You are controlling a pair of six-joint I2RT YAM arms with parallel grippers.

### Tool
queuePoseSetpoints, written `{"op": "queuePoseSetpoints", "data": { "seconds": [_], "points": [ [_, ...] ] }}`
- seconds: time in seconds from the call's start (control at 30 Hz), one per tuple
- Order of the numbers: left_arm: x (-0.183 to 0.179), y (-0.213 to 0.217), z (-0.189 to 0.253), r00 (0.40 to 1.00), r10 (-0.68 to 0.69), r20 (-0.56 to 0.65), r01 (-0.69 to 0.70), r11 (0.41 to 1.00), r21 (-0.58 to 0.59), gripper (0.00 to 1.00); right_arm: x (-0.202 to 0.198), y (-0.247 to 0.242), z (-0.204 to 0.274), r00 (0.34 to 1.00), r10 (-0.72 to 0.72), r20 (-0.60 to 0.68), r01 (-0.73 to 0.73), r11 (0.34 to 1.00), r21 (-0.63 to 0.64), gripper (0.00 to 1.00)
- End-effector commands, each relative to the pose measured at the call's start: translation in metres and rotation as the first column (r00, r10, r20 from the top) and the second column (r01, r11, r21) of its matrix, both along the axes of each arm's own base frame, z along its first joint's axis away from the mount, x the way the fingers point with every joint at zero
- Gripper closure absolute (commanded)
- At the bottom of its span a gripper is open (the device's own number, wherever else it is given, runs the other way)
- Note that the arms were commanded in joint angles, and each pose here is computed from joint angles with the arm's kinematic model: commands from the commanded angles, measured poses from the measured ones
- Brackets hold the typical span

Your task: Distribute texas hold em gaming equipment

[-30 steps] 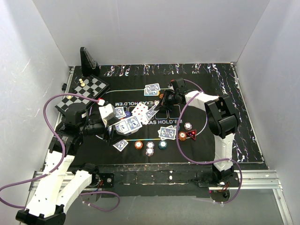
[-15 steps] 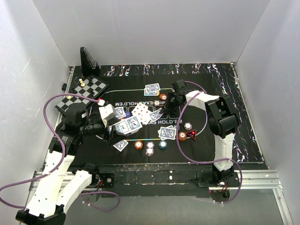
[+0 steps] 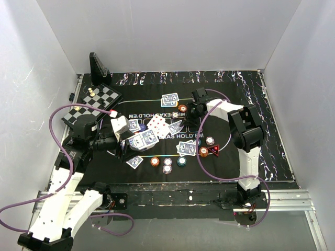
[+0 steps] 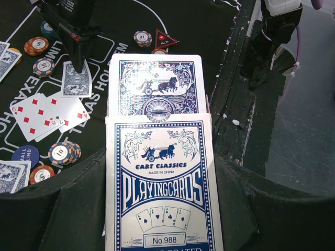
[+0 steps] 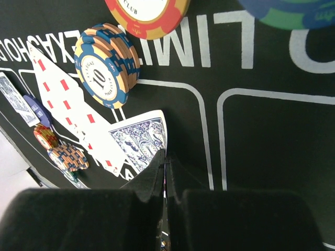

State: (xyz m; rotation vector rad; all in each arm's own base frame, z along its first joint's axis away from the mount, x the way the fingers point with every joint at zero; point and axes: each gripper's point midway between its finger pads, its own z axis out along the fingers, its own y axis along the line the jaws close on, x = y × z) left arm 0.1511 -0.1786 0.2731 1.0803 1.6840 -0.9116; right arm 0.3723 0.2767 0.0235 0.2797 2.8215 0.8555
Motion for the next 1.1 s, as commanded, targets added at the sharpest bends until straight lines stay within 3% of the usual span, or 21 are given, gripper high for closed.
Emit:
{"op": "queuePoseSetpoints", "data": {
  "seconds": [0.0, 0.1, 0.2, 0.4, 0.57, 0.6, 0.63, 0.7, 0.87, 1.07],
  "points": [
    [-0.001, -0.002, 0.015, 0.999, -0.016, 0.037, 0.016, 1.0, -0.025, 1.0, 0.008, -0.017, -0.008, 1.0, -0.021, 0.008, 0.022, 0.996, -0.088, 0.88],
    [-0.002, -0.001, 0.017, 0.999, -0.014, 0.045, 0.016, 1.0, -0.026, 1.0, 0.007, -0.023, -0.008, 1.0, -0.026, 0.003, 0.026, 0.992, -0.121, 0.67],
    [-0.004, -0.001, 0.017, 0.999, -0.014, 0.042, 0.015, 1.0, -0.026, 1.0, 0.005, -0.03, -0.008, 1.0, -0.025, -0.01, 0.023, 0.986, -0.165, 0.56],
    [-0.005, -0.001, 0.018, 0.999, -0.014, 0.042, 0.015, 0.999, -0.03, 1.0, 0.001, -0.047, -0.002, 1.0, 0.002, -0.014, -0.006, 0.967, -0.257, 0.5],
    [-0.006, -0.001, 0.015, 0.999, -0.016, 0.04, 0.017, 0.999, -0.031, 1.0, 0.0, -0.06, 0.04, 0.998, -0.005, 0.056, 0.021, 0.959, -0.283, 0.5],
    [-0.006, -0.001, 0.014, 0.999, -0.017, 0.036, 0.018, 0.999, -0.032, 1.0, -0.001, -0.058, 0.057, 0.996, -0.002, 0.084, 0.024, 0.966, -0.258, 0.5],
    [-0.006, -0.002, 0.014, 0.999, -0.022, 0.034, 0.023, 0.999, -0.034, 1.0, -0.003, -0.053, 0.076, 0.994, 0.0, 0.107, 0.024, 0.976, -0.215, 0.43],
    [-0.005, -0.002, 0.013, 0.999, -0.02, 0.034, 0.021, 0.999, -0.035, 1.0, -0.014, -0.039, 0.122, 0.987, 0.012, 0.163, 0.004, 0.995, -0.097, 0.2],
    [-0.007, -0.002, 0.011, 0.999, -0.026, 0.035, 0.028, 0.999, -0.04, 1.0, -0.064, 0.001, 0.228, 0.943, 0.117, 0.31, -0.19, 0.958, 0.215, 0.15],
    [-0.007, -0.002, 0.007, 0.999, -0.036, 0.036, 0.037, 0.999, -0.035, 1.0, -0.133, 0.047, 0.29, 0.885, 0.228, 0.406, -0.392, 0.836, 0.383, 0.13]
  ]
}}
